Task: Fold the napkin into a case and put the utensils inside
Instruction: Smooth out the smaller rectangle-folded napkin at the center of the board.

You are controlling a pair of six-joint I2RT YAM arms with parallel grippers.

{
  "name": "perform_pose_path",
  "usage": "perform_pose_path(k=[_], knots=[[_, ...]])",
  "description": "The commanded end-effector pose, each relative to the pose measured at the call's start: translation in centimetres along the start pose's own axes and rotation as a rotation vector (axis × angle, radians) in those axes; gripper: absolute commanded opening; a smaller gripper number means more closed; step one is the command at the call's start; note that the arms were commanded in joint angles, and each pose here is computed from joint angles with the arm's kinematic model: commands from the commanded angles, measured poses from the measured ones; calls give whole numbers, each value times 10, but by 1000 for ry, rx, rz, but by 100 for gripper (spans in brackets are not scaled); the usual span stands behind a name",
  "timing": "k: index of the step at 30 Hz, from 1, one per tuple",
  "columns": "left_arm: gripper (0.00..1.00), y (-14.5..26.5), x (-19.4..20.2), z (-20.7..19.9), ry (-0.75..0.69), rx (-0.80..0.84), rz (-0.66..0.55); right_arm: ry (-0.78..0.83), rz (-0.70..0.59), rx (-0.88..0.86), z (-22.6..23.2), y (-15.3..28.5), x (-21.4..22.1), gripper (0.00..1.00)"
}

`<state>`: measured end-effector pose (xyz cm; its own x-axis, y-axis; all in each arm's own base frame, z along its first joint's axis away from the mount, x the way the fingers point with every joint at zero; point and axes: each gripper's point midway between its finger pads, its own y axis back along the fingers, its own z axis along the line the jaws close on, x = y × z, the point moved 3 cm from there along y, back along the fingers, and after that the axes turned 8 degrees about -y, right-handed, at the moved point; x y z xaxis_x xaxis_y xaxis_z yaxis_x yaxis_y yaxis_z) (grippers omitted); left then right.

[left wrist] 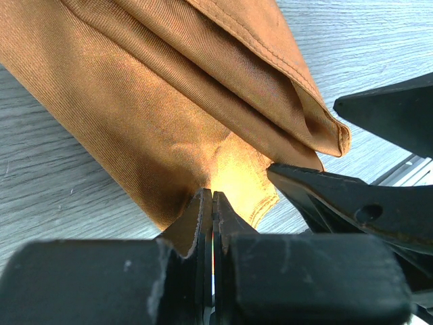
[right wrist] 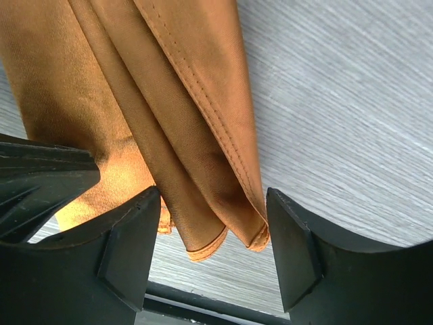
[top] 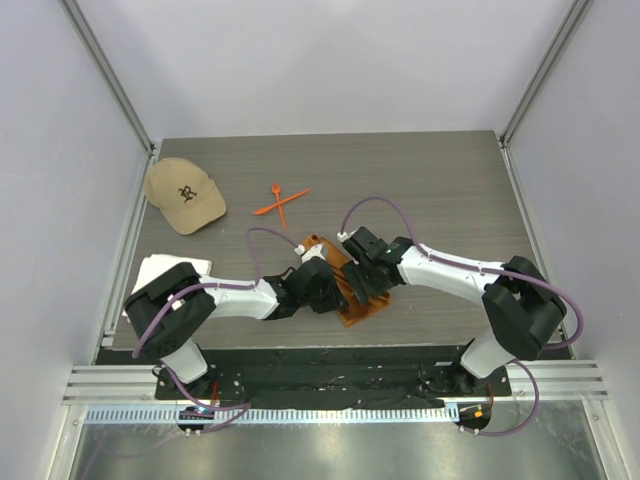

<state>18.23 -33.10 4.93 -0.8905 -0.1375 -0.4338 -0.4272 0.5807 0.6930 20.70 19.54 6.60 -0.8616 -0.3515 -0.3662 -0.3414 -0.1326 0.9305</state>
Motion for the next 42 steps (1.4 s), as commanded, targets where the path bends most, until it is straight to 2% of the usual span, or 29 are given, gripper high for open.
perform_pose_path(k=[1,8,13,15,16,18,20,25,26,35,40,42], knots=[[1,4,-11,-13,-14,44,-43,22,-42,15,3,4,-17,68],[1,4,-10,-13,-14,46,-40,41,-23,6,6,-2,-13,66],[1,3,-11,-14,-14,46,-40,44,-23,-7,12,-2,-13,45],[1,3,-10,-14,-17,47,-38,46,-24,-16,17,-1,-12,42],[1,3,-10,-14,-16,47,-39,48,-18,-19,17,-2,-11,36],[1,3,-11,-14,-17,47,-41,46,-7,-32,20,-3,-9,33],[1,3,-10,-14,-18,44,-38,43,-6,-26,20,-4,-8,22],[1,1,-9,-14,-22,45,-33,39,-25,-27,22,1,-13,10],[1,1,-10,-14,-21,45,-34,38,-19,-29,23,-1,-13,2],[1,3,-12,-20,-23,63,-34,6,0,-95,45,9,-14,1],[1,34,-29,-33,-54,74,-68,20,0,-23,32,5,-10,1],[1,44,-28,-18,-60,5,-30,28,-1,-16,30,4,-9,1]])
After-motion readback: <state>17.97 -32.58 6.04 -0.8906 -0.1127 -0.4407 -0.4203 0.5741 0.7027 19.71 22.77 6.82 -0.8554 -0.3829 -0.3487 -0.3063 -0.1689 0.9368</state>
